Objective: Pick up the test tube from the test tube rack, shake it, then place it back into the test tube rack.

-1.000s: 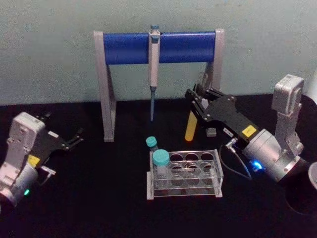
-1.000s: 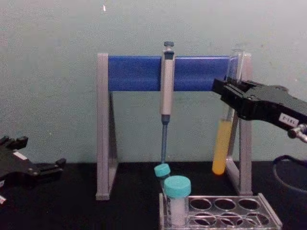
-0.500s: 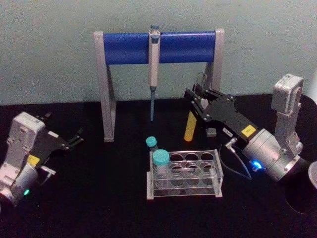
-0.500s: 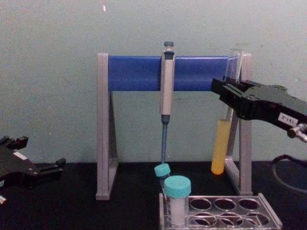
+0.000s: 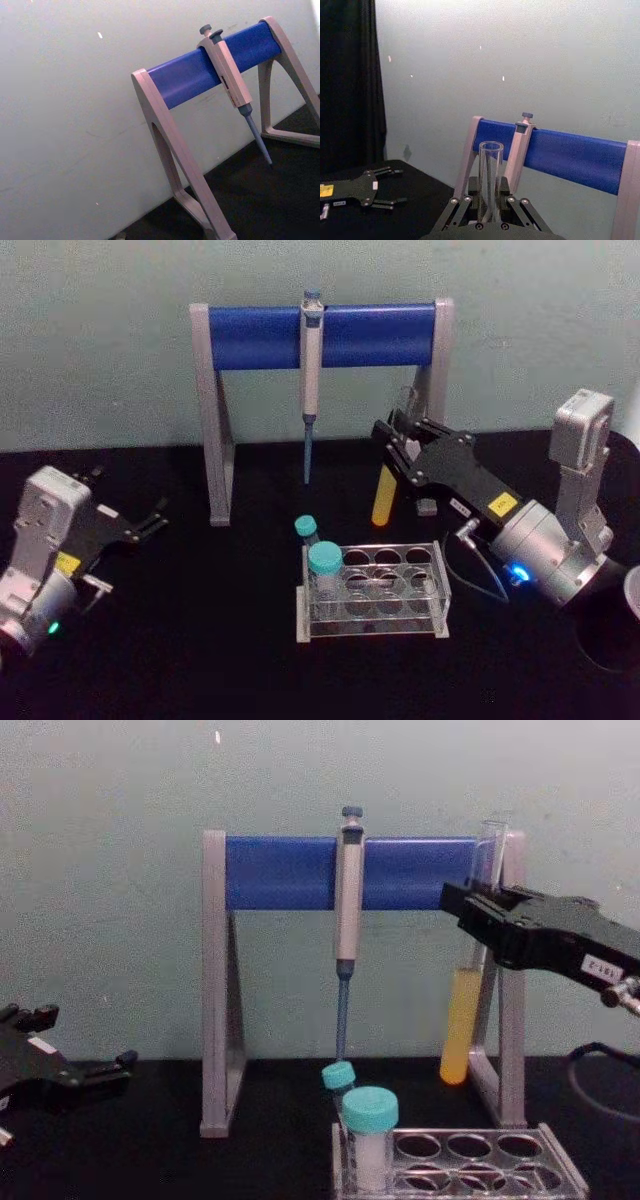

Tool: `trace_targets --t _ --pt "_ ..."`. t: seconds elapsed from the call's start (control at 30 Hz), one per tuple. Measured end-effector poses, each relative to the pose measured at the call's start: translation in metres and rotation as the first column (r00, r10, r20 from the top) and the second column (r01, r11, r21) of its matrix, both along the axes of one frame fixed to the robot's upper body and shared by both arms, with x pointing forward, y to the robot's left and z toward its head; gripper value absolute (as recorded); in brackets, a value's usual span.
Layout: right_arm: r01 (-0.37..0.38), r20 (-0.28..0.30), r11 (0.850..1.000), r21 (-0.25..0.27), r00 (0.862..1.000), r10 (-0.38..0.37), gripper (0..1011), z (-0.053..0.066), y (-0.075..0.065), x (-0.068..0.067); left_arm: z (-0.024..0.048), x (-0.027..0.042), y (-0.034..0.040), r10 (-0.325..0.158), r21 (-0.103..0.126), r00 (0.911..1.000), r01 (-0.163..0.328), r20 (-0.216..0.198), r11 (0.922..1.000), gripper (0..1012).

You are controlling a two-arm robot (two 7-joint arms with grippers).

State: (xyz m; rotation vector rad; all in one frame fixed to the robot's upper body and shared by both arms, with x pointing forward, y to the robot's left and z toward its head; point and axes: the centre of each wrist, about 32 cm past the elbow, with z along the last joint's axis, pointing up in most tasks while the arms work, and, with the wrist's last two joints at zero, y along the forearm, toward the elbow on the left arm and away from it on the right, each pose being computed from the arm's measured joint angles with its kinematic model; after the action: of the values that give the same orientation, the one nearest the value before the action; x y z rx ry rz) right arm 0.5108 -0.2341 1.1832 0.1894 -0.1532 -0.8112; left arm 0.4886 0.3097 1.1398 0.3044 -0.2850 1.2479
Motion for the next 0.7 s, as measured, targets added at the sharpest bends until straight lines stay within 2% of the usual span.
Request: trace_targets --t 0.13,0.2,0.5,0.7 --pt "-0.023 0.001 1.000 -0.005 1.000 0.023 233 0.000 -0.001 -0.001 0.0000 0.0000 0.0000 0.000 0.000 1.0000 0.000 0.000 1.0000 1001" --pt "-0.057 -0.004 0.998 0.001 0.998 0.057 233 0.000 -0.003 -0.002 0.0000 0.0000 0.0000 0.000 0.000 1.0000 0.000 0.000 1.0000 1001" --pt "-0.186 -0.025 0.982 -0.019 0.982 0.186 233 0.000 -0.011 -0.009 0.0000 0.0000 0.0000 0.000 0.000 1.0000 0.000 0.000 1.0000 1001" --pt "-0.220 -0.037 0.975 -0.026 0.975 0.219 233 -0.001 -0.015 -0.014 0.0000 0.0000 0.0000 0.000 0.000 1.0000 0.000 0.000 1.0000 1001"
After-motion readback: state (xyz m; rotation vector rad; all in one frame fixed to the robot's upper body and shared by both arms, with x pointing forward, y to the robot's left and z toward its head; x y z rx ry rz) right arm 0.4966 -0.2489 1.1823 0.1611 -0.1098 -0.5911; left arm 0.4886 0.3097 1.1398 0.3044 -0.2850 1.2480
